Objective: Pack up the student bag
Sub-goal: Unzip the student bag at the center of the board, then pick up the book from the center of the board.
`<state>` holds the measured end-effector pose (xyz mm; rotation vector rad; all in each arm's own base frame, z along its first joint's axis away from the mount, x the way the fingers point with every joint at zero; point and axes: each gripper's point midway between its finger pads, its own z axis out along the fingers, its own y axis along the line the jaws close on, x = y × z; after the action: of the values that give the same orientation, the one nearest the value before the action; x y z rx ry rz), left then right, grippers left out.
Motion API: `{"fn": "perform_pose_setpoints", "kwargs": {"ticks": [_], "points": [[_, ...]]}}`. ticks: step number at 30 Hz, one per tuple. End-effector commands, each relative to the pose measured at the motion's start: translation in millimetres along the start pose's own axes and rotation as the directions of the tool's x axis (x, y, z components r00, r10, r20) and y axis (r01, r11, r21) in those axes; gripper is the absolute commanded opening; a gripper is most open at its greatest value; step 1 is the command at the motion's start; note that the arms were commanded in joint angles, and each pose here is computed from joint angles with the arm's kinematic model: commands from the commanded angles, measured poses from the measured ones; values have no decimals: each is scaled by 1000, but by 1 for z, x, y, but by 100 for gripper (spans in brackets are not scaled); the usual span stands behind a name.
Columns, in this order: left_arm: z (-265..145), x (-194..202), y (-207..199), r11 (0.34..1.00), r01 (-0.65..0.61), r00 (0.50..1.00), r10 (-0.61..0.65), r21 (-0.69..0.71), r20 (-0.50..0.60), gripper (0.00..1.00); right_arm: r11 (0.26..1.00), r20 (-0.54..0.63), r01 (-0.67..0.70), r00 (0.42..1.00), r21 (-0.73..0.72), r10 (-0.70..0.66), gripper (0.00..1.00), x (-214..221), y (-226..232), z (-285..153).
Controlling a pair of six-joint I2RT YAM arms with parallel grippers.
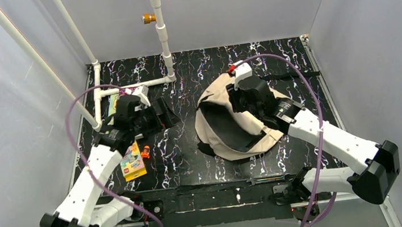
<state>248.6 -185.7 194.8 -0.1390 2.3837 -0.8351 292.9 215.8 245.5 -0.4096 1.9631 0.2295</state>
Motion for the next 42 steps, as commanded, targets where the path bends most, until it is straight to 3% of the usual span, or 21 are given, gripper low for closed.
{"fn": "perform_pose_setpoints", "kwargs": {"ticks": [1, 3, 6, 10, 14, 18, 21, 25, 28, 30, 32, 37, 39, 42], "points": [[-59, 13, 48, 959, -103, 995, 98, -264, -32, 98, 986, -62, -2, 998, -166, -9, 57, -13, 32, 2], [-76, 8, 43, 960, -95, 994, 104, -264, 18, 98, 965, -108, -21, 994, -262, -7, 76, -21, 55, 5], [-98, 1, 34, 968, -68, 990, 95, -241, 102, 98, 889, -146, -144, 985, -435, 88, 87, -34, 103, 10], [-127, -6, 16, 981, -48, 979, 83, -187, 187, 98, 774, -186, -331, 944, -540, 274, 94, -46, 165, 34], [-145, 1, 9, 987, -46, 979, 76, -156, 190, 98, 661, -298, -552, 833, -508, 467, 98, -41, 217, 81], [-158, 12, 19, 983, -34, 977, 70, -178, 202, 98, 630, -329, -617, 786, -472, 523, 98, -29, 254, 130], [-155, 19, 20, 979, -50, 989, 76, -199, 126, 98, 595, -333, -647, 759, -477, 559, 98, -18, 270, 159], [-141, 23, 22, 978, -66, 994, 82, -199, 71, 98, 598, -347, -658, 751, -458, 561, 95, 4, 282, 192], [-119, 12, 42, 946, -94, 994, 108, -309, 28, 98, 608, -322, -643, 763, -465, 560, 96, 13, 279, 197], [-80, -16, 68, 862, -173, 984, 139, -476, -107, 98, 629, -331, -592, 805, -504, 493, 97, 32, 278, 201], [-52, -70, 101, 799, -156, 988, 125, -581, -94, 98, 568, -342, -620, 780, -542, 525, 97, 41, 275, 206], [10, -159, 190, 740, -69, 997, 23, -669, -77, 98, 506, -365, -666, 735, -548, 572, 98, 37, 260, 218], [13, -175, 228, 707, -4, 998, -44, -707, -50, 98, 487, -369, -672, 727, -558, 579, 97, 34, 262, 220], [27, -180, 237, 763, -10, 998, -30, -647, -51, 98, 461, -393, -685, 714, -564, 579, 96, 36, 267, 223]]}}
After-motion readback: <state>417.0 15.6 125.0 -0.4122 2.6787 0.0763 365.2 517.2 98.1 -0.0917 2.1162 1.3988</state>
